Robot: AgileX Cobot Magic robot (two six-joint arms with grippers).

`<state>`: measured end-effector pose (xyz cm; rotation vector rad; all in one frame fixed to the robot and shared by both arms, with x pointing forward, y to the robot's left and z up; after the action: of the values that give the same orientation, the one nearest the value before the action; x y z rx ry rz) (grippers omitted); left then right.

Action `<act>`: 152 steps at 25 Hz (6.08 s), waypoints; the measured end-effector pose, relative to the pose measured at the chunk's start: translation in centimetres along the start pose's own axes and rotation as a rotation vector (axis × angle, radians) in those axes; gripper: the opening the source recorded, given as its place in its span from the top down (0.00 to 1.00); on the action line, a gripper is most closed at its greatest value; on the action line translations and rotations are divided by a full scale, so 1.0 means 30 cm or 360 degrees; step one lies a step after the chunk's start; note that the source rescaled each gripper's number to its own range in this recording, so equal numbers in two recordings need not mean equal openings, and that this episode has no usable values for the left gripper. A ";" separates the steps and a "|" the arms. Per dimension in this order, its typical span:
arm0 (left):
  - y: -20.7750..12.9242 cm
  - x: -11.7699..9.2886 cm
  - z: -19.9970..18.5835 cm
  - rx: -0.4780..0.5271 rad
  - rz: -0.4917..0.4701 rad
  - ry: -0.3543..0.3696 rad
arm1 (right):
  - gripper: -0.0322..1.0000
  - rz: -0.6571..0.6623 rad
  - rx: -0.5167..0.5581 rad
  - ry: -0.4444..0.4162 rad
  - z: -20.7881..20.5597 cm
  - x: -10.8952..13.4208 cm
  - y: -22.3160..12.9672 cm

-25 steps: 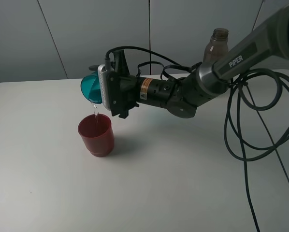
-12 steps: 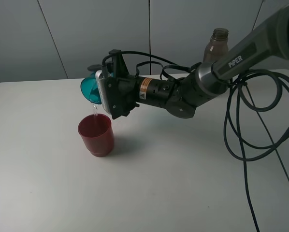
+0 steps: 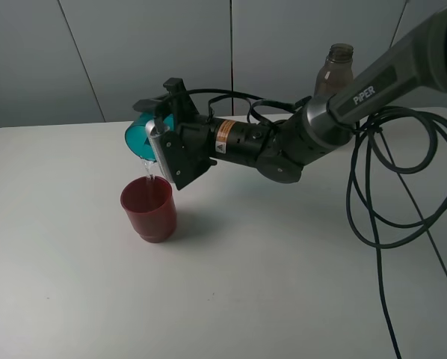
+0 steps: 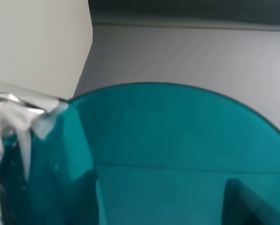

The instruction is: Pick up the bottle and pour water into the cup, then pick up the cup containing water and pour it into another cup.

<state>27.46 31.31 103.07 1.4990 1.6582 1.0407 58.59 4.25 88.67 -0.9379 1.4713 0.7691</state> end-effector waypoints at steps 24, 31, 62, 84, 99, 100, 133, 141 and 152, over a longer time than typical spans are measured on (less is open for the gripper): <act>0.000 0.001 0.000 -0.0001 0.0001 0.0003 | 0.92 -0.0307 -0.0184 -0.0080 -0.004 -0.018 0.056; 0.000 0.001 0.000 -0.0001 0.0001 0.0003 | 0.92 0.0159 -0.0169 0.0018 -0.003 0.003 0.050; 0.000 0.001 0.000 -0.0001 0.0001 0.0003 | 0.92 0.2575 0.0690 -0.0154 -0.065 0.256 -0.335; 0.000 0.001 0.000 -0.0001 -0.0010 0.0003 | 0.92 0.2601 0.0728 -0.0116 -0.011 0.327 -0.363; 0.000 0.001 0.000 -0.0001 -0.0010 0.0003 | 0.02 0.2568 0.0713 -0.0056 -0.012 0.337 -0.348; 0.000 0.001 0.000 -0.0001 -0.0010 0.0003 | 0.01 0.2570 0.0718 -0.0044 -0.019 0.341 -0.343; 0.000 0.001 0.000 -0.0001 -0.0010 0.0003 | 0.01 0.2535 0.1445 -0.0131 -0.780 -0.347 -0.191; 0.000 0.001 0.000 -0.0001 -0.0010 0.0003 | 0.01 0.2599 0.1656 -0.0078 -1.131 -0.506 0.025; 0.000 0.001 0.000 -0.0001 -0.0010 0.0003 | 0.01 0.2699 0.1594 0.0177 -1.426 -0.422 0.337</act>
<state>27.46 31.33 103.08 1.4921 1.6623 1.0395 29.86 -27.09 105.56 1.2679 2.2117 0.8590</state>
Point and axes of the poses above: a point on each arm's last joint axis where the gripper is mounted, z pointing out along that axis toward the gripper, x along the wrist's bending axis when the last joint is at zero, y = z × x, the point moved 5 cm from there along z, pointing out along that axis toward the gripper, and after that the axes turned 2 degrees about -z, right-handed, at the moved point
